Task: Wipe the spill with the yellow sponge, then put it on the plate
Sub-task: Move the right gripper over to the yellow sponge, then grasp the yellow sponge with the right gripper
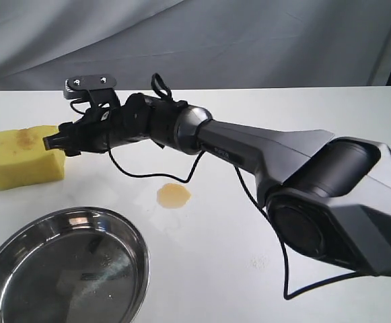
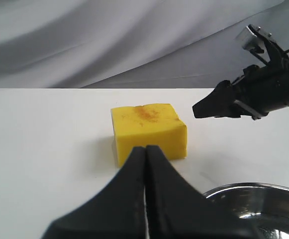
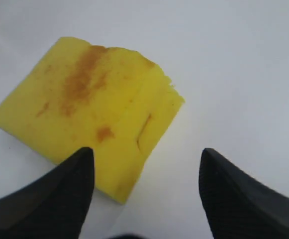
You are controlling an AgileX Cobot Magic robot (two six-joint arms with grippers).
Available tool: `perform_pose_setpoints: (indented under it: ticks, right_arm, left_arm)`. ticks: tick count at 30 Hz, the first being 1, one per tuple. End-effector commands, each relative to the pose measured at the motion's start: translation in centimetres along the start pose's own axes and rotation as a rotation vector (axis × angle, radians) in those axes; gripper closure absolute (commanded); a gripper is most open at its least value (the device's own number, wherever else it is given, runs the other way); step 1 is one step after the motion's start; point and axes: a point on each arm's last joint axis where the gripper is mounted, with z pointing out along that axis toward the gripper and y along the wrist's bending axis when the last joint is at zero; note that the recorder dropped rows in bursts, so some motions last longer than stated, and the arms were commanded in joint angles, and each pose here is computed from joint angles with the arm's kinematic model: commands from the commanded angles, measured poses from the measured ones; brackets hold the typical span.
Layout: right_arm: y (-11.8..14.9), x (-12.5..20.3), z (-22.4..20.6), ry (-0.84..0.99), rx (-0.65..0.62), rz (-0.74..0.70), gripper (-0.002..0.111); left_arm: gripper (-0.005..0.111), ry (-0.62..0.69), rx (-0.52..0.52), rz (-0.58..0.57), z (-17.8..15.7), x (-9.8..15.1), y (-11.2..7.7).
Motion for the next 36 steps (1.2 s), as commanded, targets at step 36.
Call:
perform_pose_setpoints:
  ticks: [36]
  right_arm:
    - [2.4, 0.1, 2.5, 0.007, -0.054, -0.145, 0.057]
  left_arm:
    - [0.107, -0.002, -0.002, -0.004, 0.0, 0.1, 0.0]
